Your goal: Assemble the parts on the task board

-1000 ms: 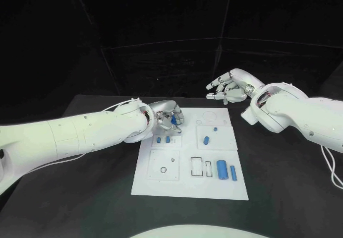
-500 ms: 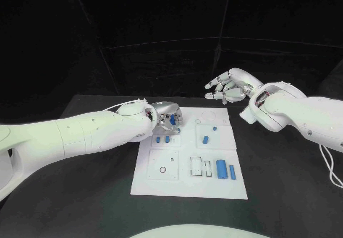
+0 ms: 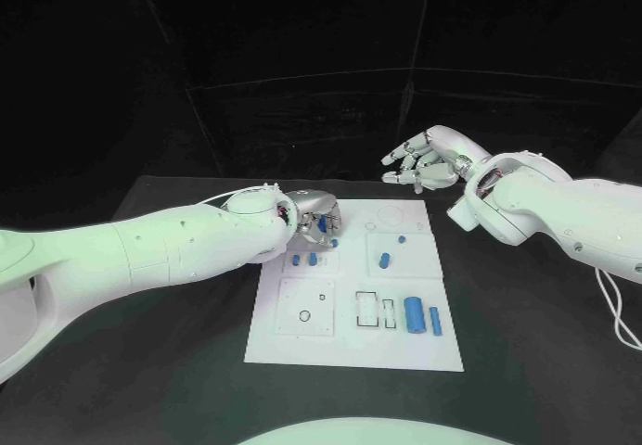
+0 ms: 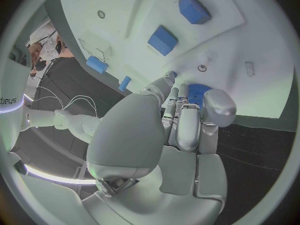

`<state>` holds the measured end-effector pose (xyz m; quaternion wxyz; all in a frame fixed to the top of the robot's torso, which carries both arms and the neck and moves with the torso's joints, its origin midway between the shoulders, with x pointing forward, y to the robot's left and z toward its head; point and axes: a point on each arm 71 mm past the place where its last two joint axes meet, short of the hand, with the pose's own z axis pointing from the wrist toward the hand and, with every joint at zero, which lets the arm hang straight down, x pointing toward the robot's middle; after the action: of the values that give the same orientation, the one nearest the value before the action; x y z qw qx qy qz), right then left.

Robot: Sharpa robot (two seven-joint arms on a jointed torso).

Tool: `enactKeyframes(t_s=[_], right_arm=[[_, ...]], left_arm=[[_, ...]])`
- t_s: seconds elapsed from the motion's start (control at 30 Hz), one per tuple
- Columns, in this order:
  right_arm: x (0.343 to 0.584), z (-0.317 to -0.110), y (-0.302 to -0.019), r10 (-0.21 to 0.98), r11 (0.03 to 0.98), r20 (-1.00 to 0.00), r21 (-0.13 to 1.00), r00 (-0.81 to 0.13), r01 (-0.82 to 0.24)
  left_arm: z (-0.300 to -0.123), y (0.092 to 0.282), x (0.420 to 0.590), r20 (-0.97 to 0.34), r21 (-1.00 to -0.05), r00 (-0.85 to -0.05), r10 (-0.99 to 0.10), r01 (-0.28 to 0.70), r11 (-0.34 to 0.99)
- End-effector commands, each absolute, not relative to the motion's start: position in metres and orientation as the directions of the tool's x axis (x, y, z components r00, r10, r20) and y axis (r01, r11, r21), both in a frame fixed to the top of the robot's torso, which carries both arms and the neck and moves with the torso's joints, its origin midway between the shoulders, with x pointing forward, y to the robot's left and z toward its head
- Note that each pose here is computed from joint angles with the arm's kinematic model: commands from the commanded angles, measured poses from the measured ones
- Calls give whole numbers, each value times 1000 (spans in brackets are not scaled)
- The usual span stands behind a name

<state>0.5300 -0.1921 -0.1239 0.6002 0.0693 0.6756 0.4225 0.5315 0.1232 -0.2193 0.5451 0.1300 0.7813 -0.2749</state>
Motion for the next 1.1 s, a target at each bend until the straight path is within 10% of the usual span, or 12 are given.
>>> enactKeyframes(t_s=[0.03, 1.1], right_arm=[[530, -122, -190, 605, 627, -751, 654, -266, -423], [529, -122, -188, 603, 623, -750, 655, -272, -427]], left_arm=[[-221, 121, 531, -921, -269, -385, -62, 511, 816], [-227, 113, 534, -906, -253, -422, -26, 492, 833]])
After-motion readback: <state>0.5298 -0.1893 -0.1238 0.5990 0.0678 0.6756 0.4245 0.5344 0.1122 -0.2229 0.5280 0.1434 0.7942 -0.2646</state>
